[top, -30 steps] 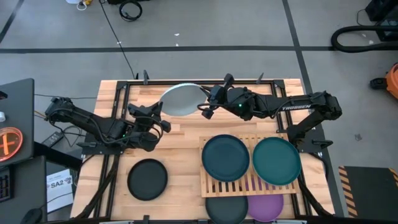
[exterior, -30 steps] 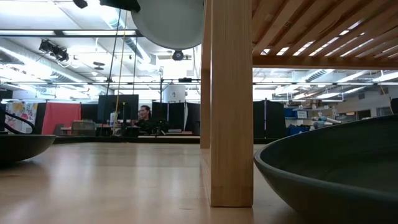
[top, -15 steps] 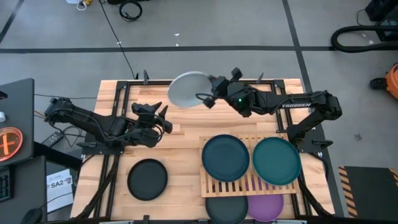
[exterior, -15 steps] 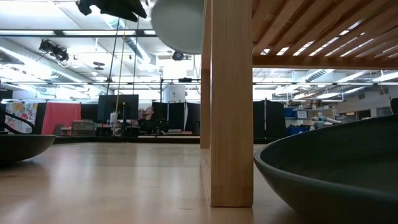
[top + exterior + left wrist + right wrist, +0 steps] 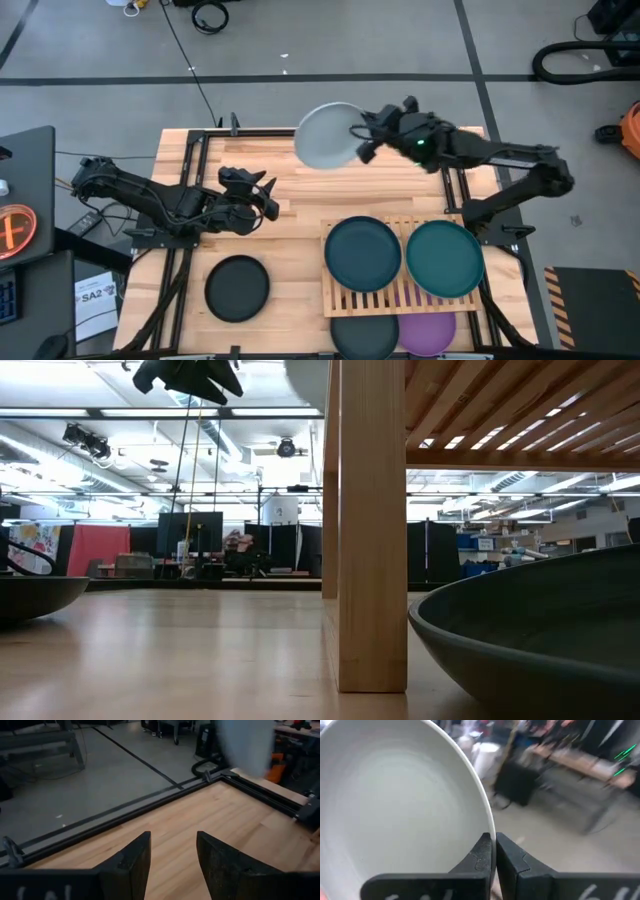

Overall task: Place and stack plates onto a shelf
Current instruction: Stack the off white plate on top of the dark green plate

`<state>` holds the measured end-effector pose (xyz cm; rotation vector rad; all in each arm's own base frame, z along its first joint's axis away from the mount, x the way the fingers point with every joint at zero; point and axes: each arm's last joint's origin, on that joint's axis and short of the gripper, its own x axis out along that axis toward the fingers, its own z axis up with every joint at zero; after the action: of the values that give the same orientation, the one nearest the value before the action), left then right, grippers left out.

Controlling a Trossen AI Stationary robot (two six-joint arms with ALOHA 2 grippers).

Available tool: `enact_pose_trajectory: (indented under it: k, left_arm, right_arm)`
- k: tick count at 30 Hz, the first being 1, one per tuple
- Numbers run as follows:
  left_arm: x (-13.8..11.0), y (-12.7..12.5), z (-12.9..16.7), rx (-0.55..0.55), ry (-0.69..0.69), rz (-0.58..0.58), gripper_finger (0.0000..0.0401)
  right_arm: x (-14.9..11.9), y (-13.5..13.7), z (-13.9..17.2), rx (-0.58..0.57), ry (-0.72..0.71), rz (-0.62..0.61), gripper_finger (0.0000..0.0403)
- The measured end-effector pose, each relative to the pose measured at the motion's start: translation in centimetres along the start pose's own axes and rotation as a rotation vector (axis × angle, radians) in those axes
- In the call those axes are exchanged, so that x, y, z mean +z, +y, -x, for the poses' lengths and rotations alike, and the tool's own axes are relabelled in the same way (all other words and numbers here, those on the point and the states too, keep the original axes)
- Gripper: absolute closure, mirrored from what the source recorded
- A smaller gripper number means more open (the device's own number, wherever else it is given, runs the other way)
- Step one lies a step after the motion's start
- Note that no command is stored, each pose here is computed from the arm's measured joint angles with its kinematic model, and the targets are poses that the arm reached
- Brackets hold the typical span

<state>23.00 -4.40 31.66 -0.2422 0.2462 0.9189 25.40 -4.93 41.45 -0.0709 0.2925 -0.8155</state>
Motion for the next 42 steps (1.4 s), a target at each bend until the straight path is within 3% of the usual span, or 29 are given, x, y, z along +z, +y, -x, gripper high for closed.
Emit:
enact_pose_trajectory:
  k: [10,16,22,27,33,42]
  left_arm:
    - [-0.1,-0.1,0.0,-0.03,0.032,-0.002,0.0236]
    - [-0.1,-0.1,0.0,-0.03,0.033,-0.002,0.0236]
    - [-0.1,-0.1,0.0,-0.03,0.033,-0.003,0.0236]
    - [-0.1,-0.1,0.0,-0.03,0.033,-0.002,0.0236]
    - [-0.1,-0.1,0.0,-0.031,0.035,-0.003,0.0236]
    - [-0.2,-0.1,0.0,-0.049,0.054,-0.004,0.0236]
  right_arm:
    - [-3.0,-5.7,7.2,0.434,0.43,-0.35,0.0386]
    - [-4.9,-7.1,10.9,0.646,0.692,-0.393,0.0387]
    - [-6.4,-7.5,13.0,0.715,0.909,-0.366,0.0386]
    - [-7.4,-7.6,14.1,0.685,1.063,-0.329,0.0386]
    - [-8.2,-6.9,14.4,0.671,1.129,-0.294,0.0386]
    - [-9.8,-5.1,14.8,0.725,1.206,-0.141,0.0386]
